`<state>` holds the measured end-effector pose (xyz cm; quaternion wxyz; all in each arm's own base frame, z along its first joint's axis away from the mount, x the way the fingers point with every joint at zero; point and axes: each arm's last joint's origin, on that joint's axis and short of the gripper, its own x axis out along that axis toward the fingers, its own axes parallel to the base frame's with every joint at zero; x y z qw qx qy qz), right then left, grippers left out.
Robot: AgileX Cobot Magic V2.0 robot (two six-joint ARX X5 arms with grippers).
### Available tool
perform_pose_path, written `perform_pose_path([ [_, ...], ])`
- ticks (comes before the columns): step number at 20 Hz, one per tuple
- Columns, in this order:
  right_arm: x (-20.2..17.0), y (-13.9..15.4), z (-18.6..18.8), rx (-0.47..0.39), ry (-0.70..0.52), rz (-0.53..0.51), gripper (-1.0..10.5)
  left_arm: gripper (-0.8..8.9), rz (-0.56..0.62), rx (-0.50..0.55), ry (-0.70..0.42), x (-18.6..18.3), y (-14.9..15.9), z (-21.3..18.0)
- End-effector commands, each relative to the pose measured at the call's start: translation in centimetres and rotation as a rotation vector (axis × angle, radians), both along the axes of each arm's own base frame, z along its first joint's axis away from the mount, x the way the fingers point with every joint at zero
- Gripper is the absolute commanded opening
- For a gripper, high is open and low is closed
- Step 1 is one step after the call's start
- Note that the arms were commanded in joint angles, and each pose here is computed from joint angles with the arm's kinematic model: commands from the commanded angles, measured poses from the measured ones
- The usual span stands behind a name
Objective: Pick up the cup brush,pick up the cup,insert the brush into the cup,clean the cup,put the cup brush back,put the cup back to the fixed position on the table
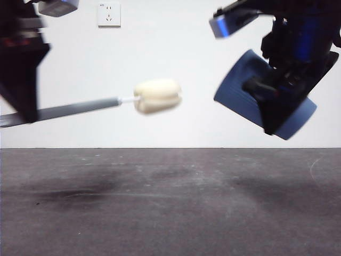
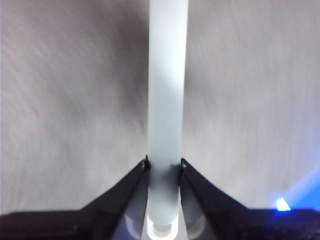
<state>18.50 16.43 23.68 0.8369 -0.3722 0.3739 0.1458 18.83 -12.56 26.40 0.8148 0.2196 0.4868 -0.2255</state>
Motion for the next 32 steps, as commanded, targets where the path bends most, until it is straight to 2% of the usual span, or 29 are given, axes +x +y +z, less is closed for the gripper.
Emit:
perform_pose_path([
  [1, -0.2, 0.0, 1.1, 0.239, -0.015, -0.101, -0.2, -0.09, 0.198, -0.179, -0.038, 1.2, 0.0, 0.5],
  [4, -0.5, 0.1, 2.5, 0.422, -0.012, -0.067, -0.2, -0.09, 0.371, -0.29, -0.04, 2.6, 0.2, 0.2],
  [8, -0.6, 0.2, 3.6, 0.541, -0.043, -0.043, -0.2, -0.09, 0.504, -0.317, 0.001, 4.3, 0.4, -1.3],
  [16, -0.7, 0.3, 4.1, 0.585, -0.054, -0.019, -0.2, -0.09, 0.564, -0.211, 0.138, 7.1, -1.3, -7.1],
  [27, -0.6, 0.3, 4.2, 0.595, -0.058, -0.02, -0.2, -0.09, 0.519, -0.196, 0.128, 7.9, -2.6, -9.0],
  [32, -0.7, 0.4, 4.1, 0.618, -0.038, -0.017, -0.2, -0.09, 0.529, -0.151, 0.191, 8.0, -2.7, -10.5],
])
